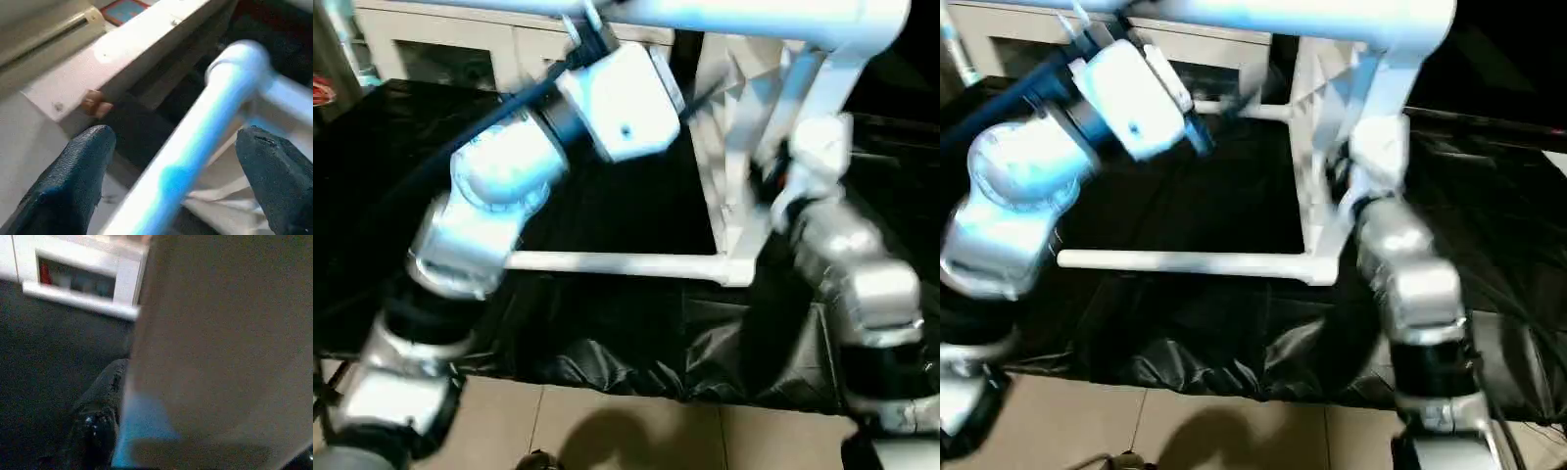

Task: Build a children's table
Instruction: Flip table

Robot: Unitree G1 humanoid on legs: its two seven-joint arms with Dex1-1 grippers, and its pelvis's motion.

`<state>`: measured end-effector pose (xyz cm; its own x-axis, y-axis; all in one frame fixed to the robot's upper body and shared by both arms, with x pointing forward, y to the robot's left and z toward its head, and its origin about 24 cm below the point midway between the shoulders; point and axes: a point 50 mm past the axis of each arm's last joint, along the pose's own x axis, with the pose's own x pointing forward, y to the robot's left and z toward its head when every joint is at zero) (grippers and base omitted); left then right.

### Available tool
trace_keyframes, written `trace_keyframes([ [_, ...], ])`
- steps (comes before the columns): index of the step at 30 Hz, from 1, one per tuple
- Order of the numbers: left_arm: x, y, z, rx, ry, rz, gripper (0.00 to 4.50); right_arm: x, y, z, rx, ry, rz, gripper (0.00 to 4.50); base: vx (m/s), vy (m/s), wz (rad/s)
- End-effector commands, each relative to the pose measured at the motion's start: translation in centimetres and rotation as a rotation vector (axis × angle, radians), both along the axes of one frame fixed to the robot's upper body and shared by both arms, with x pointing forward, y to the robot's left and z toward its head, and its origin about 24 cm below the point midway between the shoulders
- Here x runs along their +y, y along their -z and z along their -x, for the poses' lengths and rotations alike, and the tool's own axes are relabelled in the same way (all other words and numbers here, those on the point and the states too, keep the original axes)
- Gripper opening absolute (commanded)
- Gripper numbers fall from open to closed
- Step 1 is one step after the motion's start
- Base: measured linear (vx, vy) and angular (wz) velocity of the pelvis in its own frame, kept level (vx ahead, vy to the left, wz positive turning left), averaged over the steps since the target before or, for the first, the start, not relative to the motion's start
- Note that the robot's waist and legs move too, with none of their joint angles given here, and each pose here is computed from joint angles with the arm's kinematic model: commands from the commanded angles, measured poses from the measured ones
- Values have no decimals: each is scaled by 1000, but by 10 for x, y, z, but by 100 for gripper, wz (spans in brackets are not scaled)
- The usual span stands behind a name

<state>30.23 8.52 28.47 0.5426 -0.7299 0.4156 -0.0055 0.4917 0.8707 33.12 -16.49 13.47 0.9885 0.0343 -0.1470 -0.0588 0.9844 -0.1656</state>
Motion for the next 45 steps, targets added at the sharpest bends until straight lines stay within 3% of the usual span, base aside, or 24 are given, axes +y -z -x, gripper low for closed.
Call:
trace_keyframes([
  [1,2,-2,-5,-44,-49,-15,450,-2,1,0,3,10,19,292,0,0,0],
  [6,20,-4,-21,-123,-190,-60,450,-4,15,2,31,-8,23,292,0,0,0],
  [15,45,-5,-38,-168,-343,-103,450,1,18,-5,13,-61,21,292,0,0,0],
  [16,47,-5,-39,-169,-351,-103,433,2,17,-6,10,-67,17,299,0,0,0],
  [17,48,-4,-41,-151,-347,-100,416,2,17,-7,7,-73,14,268,0,0,0],
  [20,51,-3,-45,-138,-355,-84,412,4,17,-8,-4,-87,10,255,0,0,0],
  [21,51,-4,-45,-141,-355,-77,385,4,18,-8,-7,-89,10,231,0,0,0],
  [26,47,-1,-45,-123,-330,-65,368,5,17,-10,-24,-97,8,215,0,0,0],
  [29,46,-2,-46,-111,-322,-54,333,4,14,-11,-38,-101,13,210,0,0,0],
  [34,44,-5,-43,-81,-275,10,296,-5,5,-11,-83,-92,45,208,0,0,0],
  [39,59,-9,-43,-36,-283,180,278,-28,-15,-13,-148,-49,89,207,0,0,0],
  [42,78,-13,-44,-21,-331,280,276,-51,-39,-15,-209,-3,157,206,0,0,0],
  [45,100,-15,-45,8,-375,399,270,-75,-73,-15,-285,38,220,206,0,0,0],
])
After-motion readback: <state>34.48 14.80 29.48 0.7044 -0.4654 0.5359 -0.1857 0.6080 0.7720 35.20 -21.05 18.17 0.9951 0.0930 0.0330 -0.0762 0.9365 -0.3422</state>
